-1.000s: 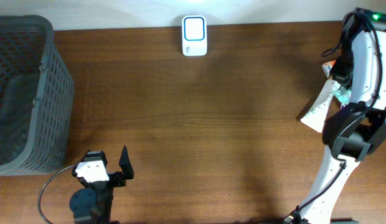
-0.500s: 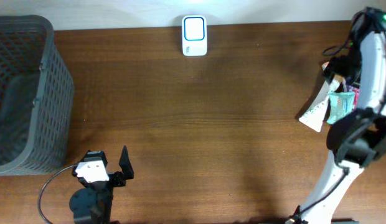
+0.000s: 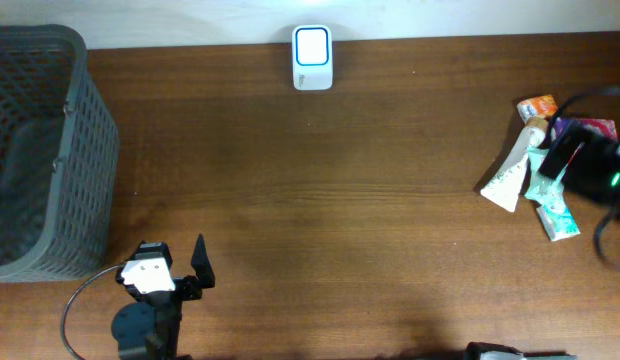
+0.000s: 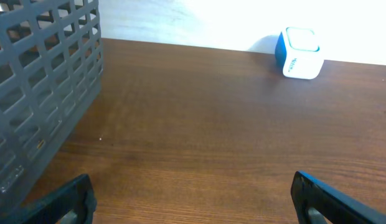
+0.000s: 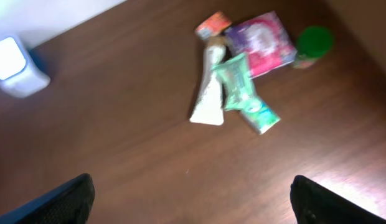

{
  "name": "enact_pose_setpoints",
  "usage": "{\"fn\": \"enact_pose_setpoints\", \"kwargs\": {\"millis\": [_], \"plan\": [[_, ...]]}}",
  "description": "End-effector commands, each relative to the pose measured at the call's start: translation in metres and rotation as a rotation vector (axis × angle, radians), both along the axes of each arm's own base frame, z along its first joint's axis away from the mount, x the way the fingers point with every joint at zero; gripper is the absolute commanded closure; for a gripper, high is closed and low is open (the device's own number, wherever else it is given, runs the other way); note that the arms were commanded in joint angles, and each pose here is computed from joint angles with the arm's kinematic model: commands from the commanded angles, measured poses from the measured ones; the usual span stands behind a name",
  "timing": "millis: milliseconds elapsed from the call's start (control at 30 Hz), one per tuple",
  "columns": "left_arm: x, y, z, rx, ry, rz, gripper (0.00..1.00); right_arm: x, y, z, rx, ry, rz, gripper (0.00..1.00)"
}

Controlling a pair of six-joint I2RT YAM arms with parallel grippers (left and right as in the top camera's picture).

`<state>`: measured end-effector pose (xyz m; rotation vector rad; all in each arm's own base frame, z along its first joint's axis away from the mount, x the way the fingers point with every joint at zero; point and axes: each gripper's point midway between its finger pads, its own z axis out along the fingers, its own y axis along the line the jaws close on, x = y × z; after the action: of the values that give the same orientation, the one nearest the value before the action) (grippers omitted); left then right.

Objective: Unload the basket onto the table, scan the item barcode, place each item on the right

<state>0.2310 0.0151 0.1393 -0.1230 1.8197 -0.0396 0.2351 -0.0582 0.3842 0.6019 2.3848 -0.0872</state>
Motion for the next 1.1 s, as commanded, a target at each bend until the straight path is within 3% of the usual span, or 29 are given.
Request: {"fn": "enact_pose_setpoints", "kwargs": {"millis": [0,200,433,1067], "plan": [[-0.001,0.002,-0.002,-0.008,0.004,0.012,0.01,-0.029,0.024,-0.021,0.003,-0.011,0.097,0.01],[-0.001,0.002,-0.002,-0.008,0.004,0.012,0.01,-0.102,0.037,-0.053,-0.01,-0.154,0.149,0.01],[-0.001,0.002,-0.002,-0.008,0.004,0.012,0.01,-0.145,0.038,-0.064,-0.018,-0.265,0.146,0.01],[-0.001,0.002,-0.002,-0.008,0.004,0.012,0.01,-0.152,0.038,-0.062,-0.021,-0.295,0.146,0.01]]}}
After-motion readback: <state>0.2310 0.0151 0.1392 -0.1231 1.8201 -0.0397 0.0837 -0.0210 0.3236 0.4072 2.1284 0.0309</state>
